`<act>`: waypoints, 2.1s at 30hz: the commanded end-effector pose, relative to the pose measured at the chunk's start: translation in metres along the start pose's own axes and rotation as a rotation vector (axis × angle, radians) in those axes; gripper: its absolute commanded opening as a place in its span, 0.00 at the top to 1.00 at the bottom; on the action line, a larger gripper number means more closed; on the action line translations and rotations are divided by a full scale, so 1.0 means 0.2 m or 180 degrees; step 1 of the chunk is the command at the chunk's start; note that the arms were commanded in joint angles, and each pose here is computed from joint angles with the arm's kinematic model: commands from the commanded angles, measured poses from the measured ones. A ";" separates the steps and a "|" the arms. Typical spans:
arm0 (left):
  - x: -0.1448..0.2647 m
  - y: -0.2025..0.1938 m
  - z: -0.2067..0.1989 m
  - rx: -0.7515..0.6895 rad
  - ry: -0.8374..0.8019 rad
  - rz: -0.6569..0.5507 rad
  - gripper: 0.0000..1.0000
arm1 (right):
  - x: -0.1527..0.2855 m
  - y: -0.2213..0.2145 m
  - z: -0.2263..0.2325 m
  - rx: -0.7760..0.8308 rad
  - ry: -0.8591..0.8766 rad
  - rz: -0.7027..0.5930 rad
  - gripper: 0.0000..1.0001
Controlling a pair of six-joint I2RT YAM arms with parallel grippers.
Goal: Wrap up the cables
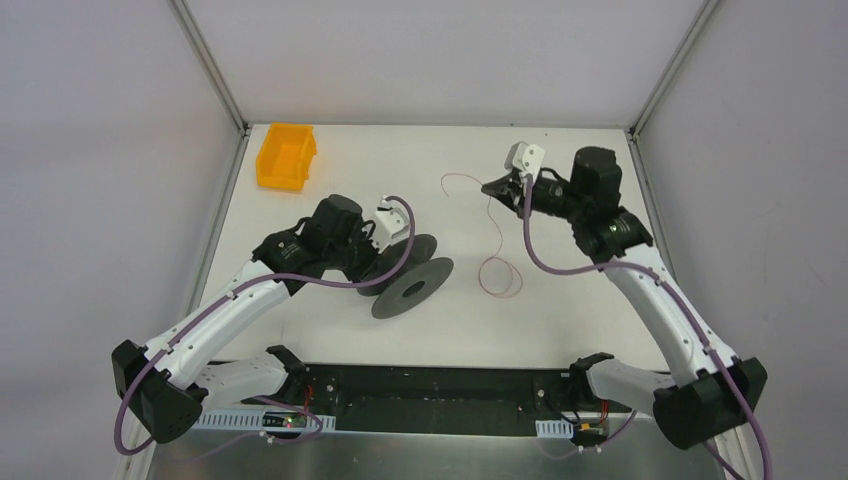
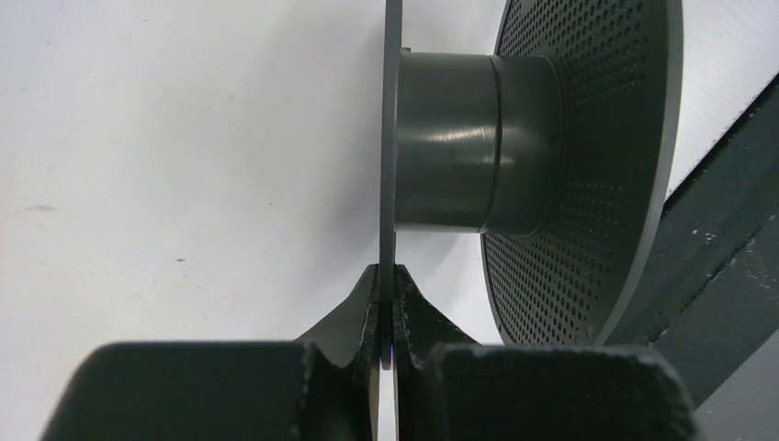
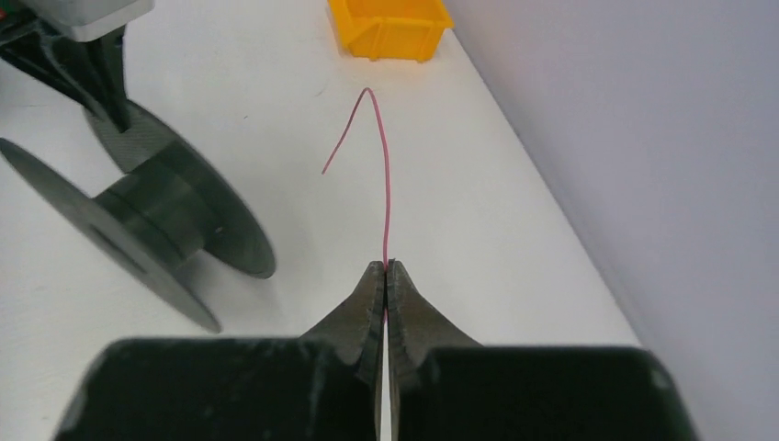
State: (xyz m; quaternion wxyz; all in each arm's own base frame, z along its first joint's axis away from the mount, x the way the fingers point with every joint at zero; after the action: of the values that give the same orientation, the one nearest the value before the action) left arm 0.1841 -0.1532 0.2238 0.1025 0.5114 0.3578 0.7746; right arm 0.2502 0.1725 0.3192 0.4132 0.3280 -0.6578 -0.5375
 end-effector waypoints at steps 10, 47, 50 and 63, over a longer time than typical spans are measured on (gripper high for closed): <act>0.00 0.12 0.01 0.0563 -0.0010 -0.0477 1.00 | -0.29 0.00 -0.02 0.0619 0.1225 -0.0541 1.00; 0.15 0.15 0.17 0.1367 0.0721 -0.0765 0.48 | -0.60 -0.31 0.29 0.0456 0.2359 -0.0146 1.00; 0.19 0.17 0.17 0.1330 0.0729 -0.0920 0.42 | -0.61 -0.34 0.30 0.0426 0.2358 -0.0089 1.00; 0.22 0.18 0.11 0.1036 0.0437 -0.1063 0.34 | -0.64 -0.40 0.28 0.0361 0.2290 0.0060 1.00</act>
State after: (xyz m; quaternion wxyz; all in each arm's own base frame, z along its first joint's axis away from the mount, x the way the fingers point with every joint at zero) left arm 0.1904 -0.1423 0.2756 0.0840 0.3987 0.5707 0.7129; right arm 0.2521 0.2854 0.1989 0.6209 0.4831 -0.5008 -0.3610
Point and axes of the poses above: each gripper's point midway between its finger pads, its own x axis back along the fingers, its own z axis along the line the jaws close on, y = z × x, the point moved 6 cm from there along x, back along the fingers, and after that the axes turned 13 degrees about -x, right-handed, at the moved point
